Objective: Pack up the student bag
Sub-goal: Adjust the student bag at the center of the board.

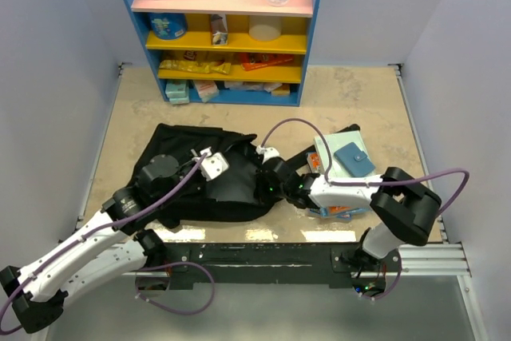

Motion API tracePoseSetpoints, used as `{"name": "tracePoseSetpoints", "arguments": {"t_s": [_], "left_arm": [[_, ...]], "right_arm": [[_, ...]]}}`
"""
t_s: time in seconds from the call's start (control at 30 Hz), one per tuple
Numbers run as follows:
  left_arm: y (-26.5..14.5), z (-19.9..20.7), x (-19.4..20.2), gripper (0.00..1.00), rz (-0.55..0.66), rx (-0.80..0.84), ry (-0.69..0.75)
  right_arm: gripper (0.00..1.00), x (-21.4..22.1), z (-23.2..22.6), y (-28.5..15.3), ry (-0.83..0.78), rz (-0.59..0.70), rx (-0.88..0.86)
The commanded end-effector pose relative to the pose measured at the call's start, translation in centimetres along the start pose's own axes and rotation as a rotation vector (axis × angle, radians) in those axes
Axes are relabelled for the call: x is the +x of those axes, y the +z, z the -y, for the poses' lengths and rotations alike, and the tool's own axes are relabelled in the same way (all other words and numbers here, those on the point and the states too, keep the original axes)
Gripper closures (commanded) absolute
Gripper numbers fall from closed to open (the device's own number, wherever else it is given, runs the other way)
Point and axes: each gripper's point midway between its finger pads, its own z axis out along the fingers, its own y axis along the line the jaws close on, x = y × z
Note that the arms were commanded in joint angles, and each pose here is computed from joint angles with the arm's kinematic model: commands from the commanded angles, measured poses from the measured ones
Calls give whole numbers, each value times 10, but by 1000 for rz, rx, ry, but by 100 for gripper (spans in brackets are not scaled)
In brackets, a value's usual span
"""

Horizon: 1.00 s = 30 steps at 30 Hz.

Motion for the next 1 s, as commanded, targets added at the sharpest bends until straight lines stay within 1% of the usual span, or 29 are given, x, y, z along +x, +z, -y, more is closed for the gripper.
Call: {"name": "tracePoseSetpoints", "arguments": {"t_s": [0.0, 0.03, 0.07, 0.1, 0.13, 0.17, 0.2, 0.23, 0.27, 0.3, 0.37, 0.4, 0.47, 0.53, 0.63, 0.8, 0.83, 0.97], "left_arm": [[-6, -47, -61, 100, 213, -186, 64], [-6, -48, -66, 100, 217, -180, 69], [-6, -42, -59, 100, 182, -140, 75], [-6, -28, -63, 100, 197, -56, 81], [-13, -22, -67, 100, 209, -12, 86], [-18, -6, -54, 100, 166, 72, 90], [-25, 4, -57, 100, 189, 128, 93], [-28, 7, -55, 100, 184, 146, 87], [-31, 12, -49, 100, 163, 171, 90], [-35, 17, -47, 100, 165, 194, 98], [-40, 21, -44, 100, 154, 217, 102], [-44, 23, -45, 100, 165, 232, 111], [-49, 25, -40, 100, 153, 243, 114], [-54, 24, -39, 100, 157, 237, 116], [-60, 25, -38, 100, 161, 234, 111], [-65, 25, -40, 100, 178, 236, 112], [-66, 26, -40, 100, 179, 240, 114], [-68, 29, -42, 100, 190, 264, 115]], "right_arm": [[100, 30, -13, -16, -42, -46, -53], [100, 33, -12, -18, -45, -56, -48], [100, 28, -14, -21, -46, -43, -46], [81, 6, -18, -30, -41, 25, -37], [68, -2, -8, -38, -75, 40, 21], [56, -21, -8, -45, -90, 92, 46], [35, -57, -15, -56, -77, 176, 49], [30, -79, -14, -65, -89, 236, 59], [27, -94, -13, -68, -87, 266, 65], [23, -118, -11, -72, -75, 313, 74], [22, -131, 0, -61, -126, 314, 135], [20, -146, 1, -63, -140, 339, 156], [19, -152, 8, -54, -215, 324, 200], [18, -151, 9, -48, -289, 300, 206], [16, -144, 11, -40, -357, 258, 204], [16, -130, 4, -28, -401, 214, 130], [16, -132, 0, -26, -393, 233, 114], [18, -126, 0, -10, -388, 230, 91]]}}
